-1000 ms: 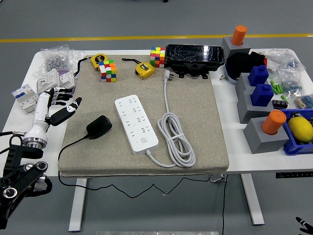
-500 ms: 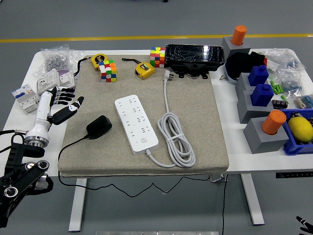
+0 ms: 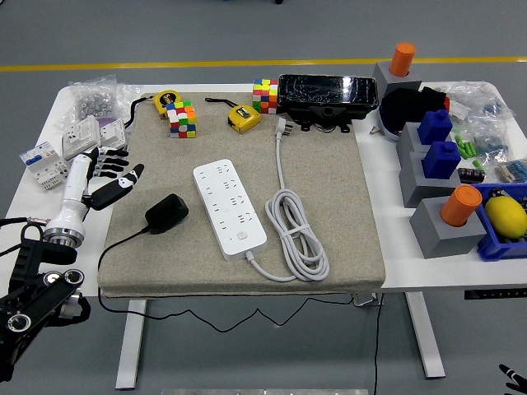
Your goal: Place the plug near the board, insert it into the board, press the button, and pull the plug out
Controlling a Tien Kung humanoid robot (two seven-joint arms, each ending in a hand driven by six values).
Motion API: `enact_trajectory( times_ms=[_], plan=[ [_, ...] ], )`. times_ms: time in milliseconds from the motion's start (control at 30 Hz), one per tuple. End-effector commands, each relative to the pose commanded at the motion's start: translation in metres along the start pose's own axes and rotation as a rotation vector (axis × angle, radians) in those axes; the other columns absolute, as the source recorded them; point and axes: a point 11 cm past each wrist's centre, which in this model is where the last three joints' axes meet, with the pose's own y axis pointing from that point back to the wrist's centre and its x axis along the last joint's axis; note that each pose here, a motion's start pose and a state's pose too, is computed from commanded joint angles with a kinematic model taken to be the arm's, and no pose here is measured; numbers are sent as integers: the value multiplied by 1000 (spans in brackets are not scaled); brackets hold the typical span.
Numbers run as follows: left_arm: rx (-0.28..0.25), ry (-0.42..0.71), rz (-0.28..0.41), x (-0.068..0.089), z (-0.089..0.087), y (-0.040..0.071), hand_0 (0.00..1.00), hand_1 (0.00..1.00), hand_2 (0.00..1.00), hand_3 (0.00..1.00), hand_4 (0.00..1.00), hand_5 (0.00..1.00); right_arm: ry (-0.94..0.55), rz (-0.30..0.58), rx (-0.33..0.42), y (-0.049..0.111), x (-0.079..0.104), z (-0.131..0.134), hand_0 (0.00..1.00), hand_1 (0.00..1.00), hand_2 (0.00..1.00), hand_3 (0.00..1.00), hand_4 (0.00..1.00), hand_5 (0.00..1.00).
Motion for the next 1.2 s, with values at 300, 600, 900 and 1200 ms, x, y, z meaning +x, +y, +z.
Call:
enact_trajectory(
  times_ms=[300, 600, 900, 1200],
  plan=[
    [12, 1, -9, -2, -3, 3, 471, 544, 545, 576, 814, 339, -4, -1, -6, 0, 0, 5, 567, 663, 676, 604, 972, 494],
    [12, 8, -9, -3, -1, 2, 471, 542, 547, 575, 813, 340, -14, 3, -4, 0, 1, 4, 566, 663, 676, 604, 971, 493],
    [7, 12, -17, -5, 3, 2, 471, 542, 547, 577, 814, 343, -15, 2, -1, 0, 1, 3, 567, 663, 676, 604, 972, 494],
    [-1, 14, -20, -6, 7, -1, 471, 541, 548, 577, 814, 344, -16, 6, 7, 0, 4, -2, 566, 663, 676, 604, 971, 493]
  ],
)
